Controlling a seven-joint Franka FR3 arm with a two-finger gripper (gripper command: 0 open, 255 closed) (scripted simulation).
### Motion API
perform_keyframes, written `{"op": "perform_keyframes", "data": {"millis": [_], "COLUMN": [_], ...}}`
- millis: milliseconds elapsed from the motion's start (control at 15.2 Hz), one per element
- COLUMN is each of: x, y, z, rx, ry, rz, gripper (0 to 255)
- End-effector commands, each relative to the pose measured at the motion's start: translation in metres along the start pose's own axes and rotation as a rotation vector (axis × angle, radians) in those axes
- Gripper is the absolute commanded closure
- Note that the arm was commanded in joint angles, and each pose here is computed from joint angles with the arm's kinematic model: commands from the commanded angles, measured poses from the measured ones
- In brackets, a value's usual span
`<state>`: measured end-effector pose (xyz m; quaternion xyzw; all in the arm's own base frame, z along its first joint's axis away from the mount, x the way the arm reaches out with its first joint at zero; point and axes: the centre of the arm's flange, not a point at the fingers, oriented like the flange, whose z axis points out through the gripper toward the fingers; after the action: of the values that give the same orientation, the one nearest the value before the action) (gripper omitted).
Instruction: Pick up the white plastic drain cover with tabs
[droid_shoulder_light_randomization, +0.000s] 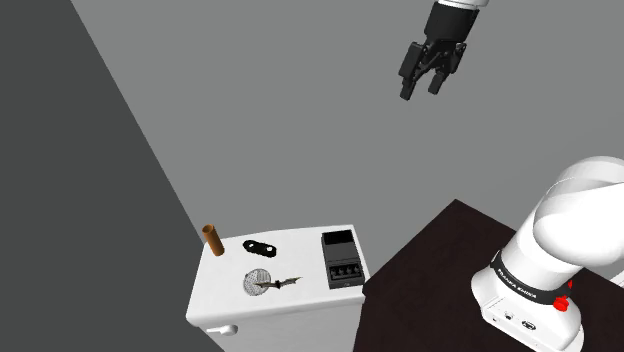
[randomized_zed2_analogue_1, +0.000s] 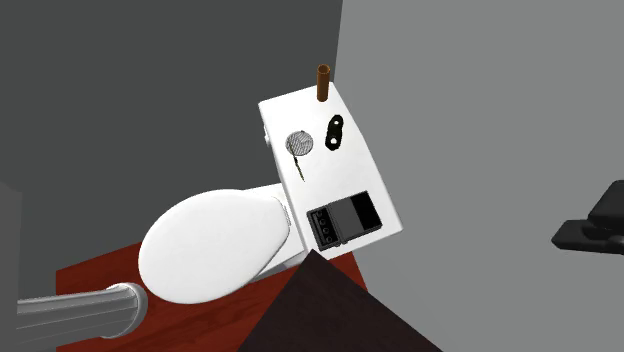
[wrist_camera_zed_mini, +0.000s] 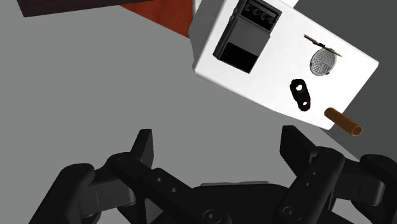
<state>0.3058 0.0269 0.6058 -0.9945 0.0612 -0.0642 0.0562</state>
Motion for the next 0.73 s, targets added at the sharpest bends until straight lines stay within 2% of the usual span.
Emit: {"op": "perform_keyframes", "data": {"millis": [0,660], "x": [0.000,0.006], "y": [0.000,-0.091], "z": [0.000,0.100], "rx": [0.000,-0.031], "ry": [0.000,-0.019], "rz": [0.000,0.091], "gripper": [0,0]}}
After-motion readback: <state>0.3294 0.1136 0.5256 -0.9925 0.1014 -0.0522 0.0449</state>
